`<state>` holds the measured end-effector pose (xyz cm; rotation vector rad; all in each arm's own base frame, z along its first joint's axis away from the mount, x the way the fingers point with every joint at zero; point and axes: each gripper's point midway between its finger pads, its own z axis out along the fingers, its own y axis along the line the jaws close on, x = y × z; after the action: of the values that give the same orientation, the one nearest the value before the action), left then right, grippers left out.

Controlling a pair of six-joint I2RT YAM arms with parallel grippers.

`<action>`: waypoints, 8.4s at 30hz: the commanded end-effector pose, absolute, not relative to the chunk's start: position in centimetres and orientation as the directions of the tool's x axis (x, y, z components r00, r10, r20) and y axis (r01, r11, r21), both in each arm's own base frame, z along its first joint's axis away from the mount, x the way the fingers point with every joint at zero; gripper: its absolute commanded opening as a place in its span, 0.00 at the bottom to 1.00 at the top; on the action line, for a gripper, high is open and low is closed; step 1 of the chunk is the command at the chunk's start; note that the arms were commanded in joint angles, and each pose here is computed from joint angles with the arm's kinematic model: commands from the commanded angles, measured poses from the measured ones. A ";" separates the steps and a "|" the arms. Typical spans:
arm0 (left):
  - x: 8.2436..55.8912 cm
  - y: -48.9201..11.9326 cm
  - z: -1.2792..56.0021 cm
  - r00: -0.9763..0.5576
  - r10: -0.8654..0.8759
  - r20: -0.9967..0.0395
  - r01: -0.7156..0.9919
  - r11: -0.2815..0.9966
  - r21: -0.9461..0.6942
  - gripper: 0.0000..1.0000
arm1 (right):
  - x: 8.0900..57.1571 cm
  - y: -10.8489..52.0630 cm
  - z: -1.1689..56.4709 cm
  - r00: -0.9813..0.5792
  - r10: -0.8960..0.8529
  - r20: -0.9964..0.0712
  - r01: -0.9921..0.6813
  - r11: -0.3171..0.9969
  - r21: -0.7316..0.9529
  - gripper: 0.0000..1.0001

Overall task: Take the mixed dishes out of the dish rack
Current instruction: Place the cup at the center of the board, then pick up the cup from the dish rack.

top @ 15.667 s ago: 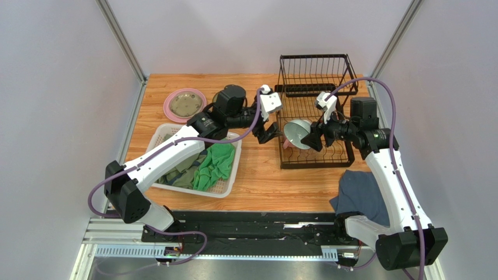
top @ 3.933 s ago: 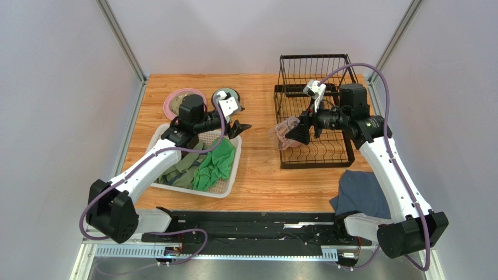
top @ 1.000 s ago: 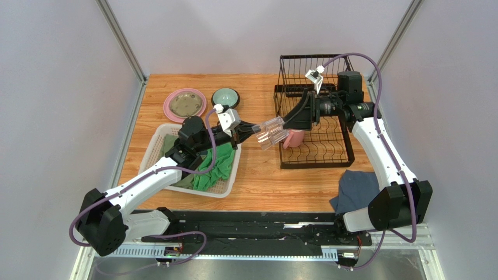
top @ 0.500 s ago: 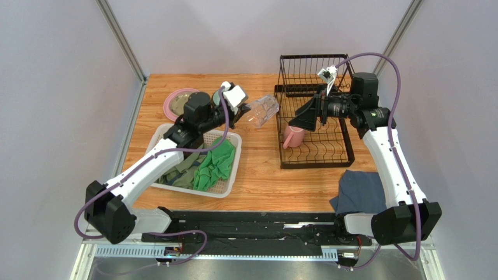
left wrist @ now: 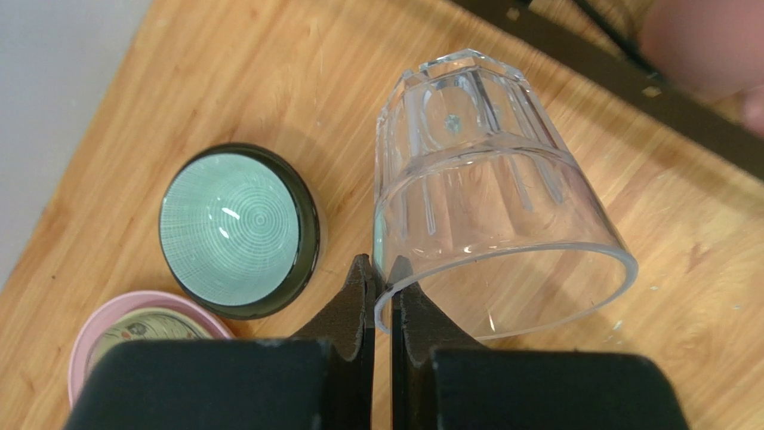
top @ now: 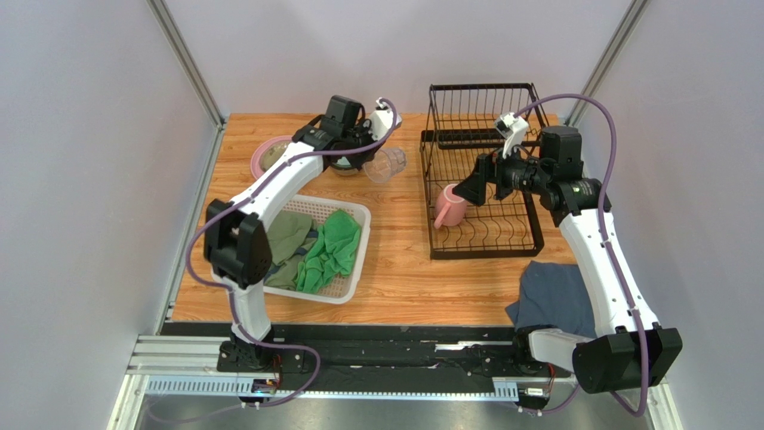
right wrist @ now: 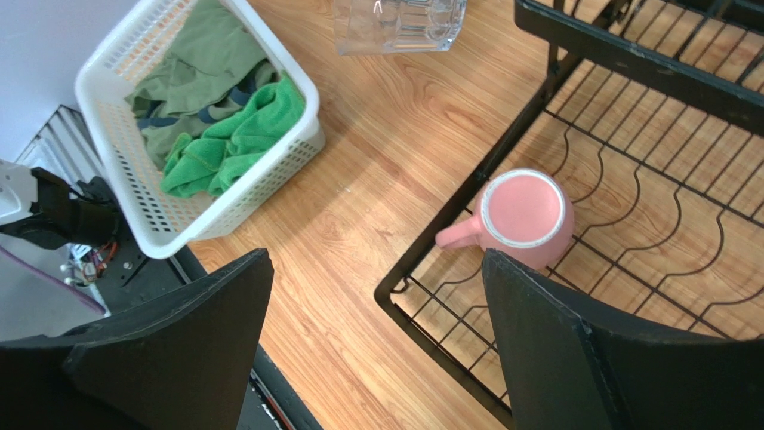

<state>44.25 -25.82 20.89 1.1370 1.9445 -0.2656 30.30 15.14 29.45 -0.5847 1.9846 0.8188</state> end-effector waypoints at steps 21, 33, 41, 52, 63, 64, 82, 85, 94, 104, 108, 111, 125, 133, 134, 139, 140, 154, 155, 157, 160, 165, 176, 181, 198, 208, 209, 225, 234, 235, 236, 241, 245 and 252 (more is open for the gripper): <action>49.8 -23.9 12.6 -0.196 0.896 -0.398 0.898 0.327 0.294 0.00 | 29.7 14.0 25.6 -0.510 -0.153 -0.847 -0.655 0.707 0.267 0.90; 48.7 -23.6 12.6 -0.178 0.906 -0.385 0.914 0.297 0.276 0.00 | 29.6 14.0 24.7 -0.524 -0.157 -0.837 -0.656 0.702 0.279 0.90; 47.2 -22.3 14.0 -0.152 0.930 -0.335 0.926 0.253 0.279 0.00 | 29.5 14.3 24.1 -0.531 -0.158 -0.833 -0.663 0.689 0.292 0.89; 46.1 -19.6 14.9 -0.133 0.957 -0.258 0.934 0.208 0.291 0.00 | 29.1 14.3 23.7 -0.532 -0.165 -0.830 -0.670 0.682 0.293 0.89; 45.9 -15.1 15.3 -0.129 0.978 -0.161 0.950 0.169 0.263 0.00 | 28.9 14.5 23.4 -0.538 -0.166 -0.827 -0.674 0.674 0.303 0.89; 45.7 -14.8 15.3 -0.125 0.980 -0.152 0.954 0.161 0.254 0.00 | 28.9 14.5 23.5 -0.535 -0.167 -0.828 -0.675 0.674 0.301 0.89; 46.8 -13.8 13.0 -0.138 0.984 -0.110 0.955 0.161 0.248 0.00 | 28.8 14.4 23.1 -0.539 -0.174 -0.824 -0.677 0.672 0.301 0.89; 47.2 -13.8 12.6 -0.143 0.984 -0.107 0.953 0.166 0.253 0.00 | 28.8 14.4 23.0 -0.541 -0.176 -0.823 -0.676 0.672 0.301 0.89; 47.9 -14.3 11.3 -0.150 0.981 -0.121 0.951 0.177 0.254 0.00 | 28.8 14.4 22.8 -0.546 -0.178 -0.818 -0.675 0.672 0.304 0.89; 48.5 -14.5 10.6 -0.159 0.979 -0.124 0.947 0.187 0.261 0.08 | 28.8 14.4 22.6 -0.550 -0.182 -0.815 -0.676 0.670 0.307 0.89; 48.7 -14.5 10.5 -0.163 0.978 -0.128 0.944 0.192 0.267 0.17 | 28.8 14.4 22.6 -0.547 -0.184 -0.817 -0.678 0.670 0.303 0.89; 48.9 -14.6 10.6 -0.168 0.977 -0.135 0.940 0.199 0.275 0.27 | 28.7 14.4 22.5 -0.552 -0.184 -0.813 -0.678 0.668 0.308 0.89; 49.4 -14.8 12.5 -0.183 0.968 -0.174 0.916 0.232 0.327 0.39 | 28.7 14.4 22.3 -0.557 -0.187 -0.809 -0.677 0.666 0.312 0.89; 49.1 -14.9 16.4 -0.191 0.950 -0.246 0.881 0.276 0.385 0.49 | 29.1 14.0 22.2 -0.558 -0.179 -0.810 -0.655 0.694 0.297 0.89; 49.0 -15.0 16.9 -0.195 0.945 -0.261 0.874 0.288 0.391 0.52 | 29.4 13.7 22.0 -0.554 -0.178 -0.813 -0.641 0.714 0.281 0.89; 48.1 -15.6 19.4 -0.189 0.923 -0.334 0.859 0.320 0.400 0.61 | 30.3 12.8 21.9 -0.550 -0.167 -0.818 -0.597 0.764 0.245 0.90; 48.1 -15.6 19.8 -0.195 0.917 -0.349 0.851 0.335 0.405 0.65 | 30.4 12.6 21.8 -0.551 -0.167 -0.818 -0.588 0.773 0.239 0.90; 46.7 -15.8 24.4 -0.223 0.731 -0.645 0.713 0.574 0.404 0.95 | 33.2 14.4 19.5 -0.577 -0.244 -0.780 -0.456 0.888 0.059 0.88; 46.5 -15.8 24.3 -0.221 0.721 -0.657 0.709 0.581 0.399 0.95 | 33.4 15.0 19.6 -0.564 -0.244 -0.789 -0.455 0.889 0.050 0.88; 46.2 -15.8 24.7 -0.216 0.690 -0.691 0.683 0.612 0.398 0.95 | 34.1 15.0 18.9 -0.571 -0.226 -0.789 -0.407 0.913 0.033 0.88; 45.6 -15.7 24.9 -0.211 0.658 -0.722 0.659 0.642 0.393 0.96 | 34.7 15.4 18.2 -0.576 -0.195 -0.794 -0.351 0.936 0.025 0.87; 44.6 -15.4 24.8 -0.208 0.640 -0.739 0.648 0.657 0.386 0.96 | 35.2 15.9 16.3 -0.589 -0.184 -0.787 -0.298 0.955 0.000 0.86; 43.6 -14.8 24.8 -0.177 0.632 -0.754 0.622 0.666 0.412 0.97 | 36.7 15.2 12.7 -0.630 -0.193 -0.753 -0.179 0.979 -0.101 0.84; 43.4 -15.0 24.7 -0.162 0.630 -0.760 0.628 0.660 0.413 0.97 | 37.1 14.4 11.6 -0.643 -0.215 -0.735 -0.148 0.977 -0.157 0.83; 42.2 -14.6 24.5 -0.151 0.638 -0.755 0.634 0.648 0.421 0.98 | 35.6 13.5 10.5 -0.650 -0.315 -0.691 -0.229 0.949 -0.218 0.77; 41.1 -14.2 24.7 -0.146 0.641 -0.754 0.634 0.646 0.426 0.98 | 34.5 13.7 10.6 -0.649 -0.325 -0.688 -0.270 0.944 -0.191 0.63; 41.0 -14.1 24.7 -0.149 0.642 -0.752 0.634 0.646 0.425 0.98 | 34.3 13.7 10.6 -0.651 -0.324 -0.687 -0.274 0.944 -0.185 0.62; 40.4 -13.8 24.1 -0.158 0.649 -0.744 0.639 0.642 0.424 0.99 | 33.6 14.4 8.9 -0.659 -0.355 -0.663 -0.349 0.925 -0.148 0.47; 40.0 -13.8 24.4 -0.150 0.645 -0.750 0.635 0.644 0.427 0.99 | 34.2 14.3 8.7 -0.653 -0.354 -0.670 -0.338 0.927 -0.161 0.44; 40.0 -13.8 24.3 -0.151 0.645 -0.749 0.636 0.644 0.426 0.99 | 34.3 14.3 8.7 -0.650 -0.355 -0.672 -0.338 0.927 -0.162 0.43; 40.0 -13.7 24.4 -0.149 0.645 -0.750 0.633 0.645 0.428 0.99 | 34.3 14.3 8.6 -0.650 -0.358 -0.670 -0.341 0.926 -0.164 0.42; 40.0 -13.8 24.2 -0.151 0.638 -0.755 0.633 0.649 0.422 0.99 | 34.3 14.2 8.3 -0.653 -0.362 -0.665 -0.346 0.924 -0.163 0.37; 39.8 -14.0 24.0 -0.153 0.627 -0.764 0.638 0.653 0.408 0.99 | 34.5 14.2 8.1 -0.650 -0.360 -0.669 -0.343 0.925 -0.164 0.32; 39.7 -14.0 24.0 -0.148 0.624 -0.767 0.636 0.654 0.409 0.99 | 34.5 14.1 8.3 -0.648 -0.357 -0.672 -0.339 0.926 -0.166 0.17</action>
<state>39.66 -13.72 21.50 1.0416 1.9094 0.0006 33.90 13.88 8.05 -0.4885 2.3561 -0.0379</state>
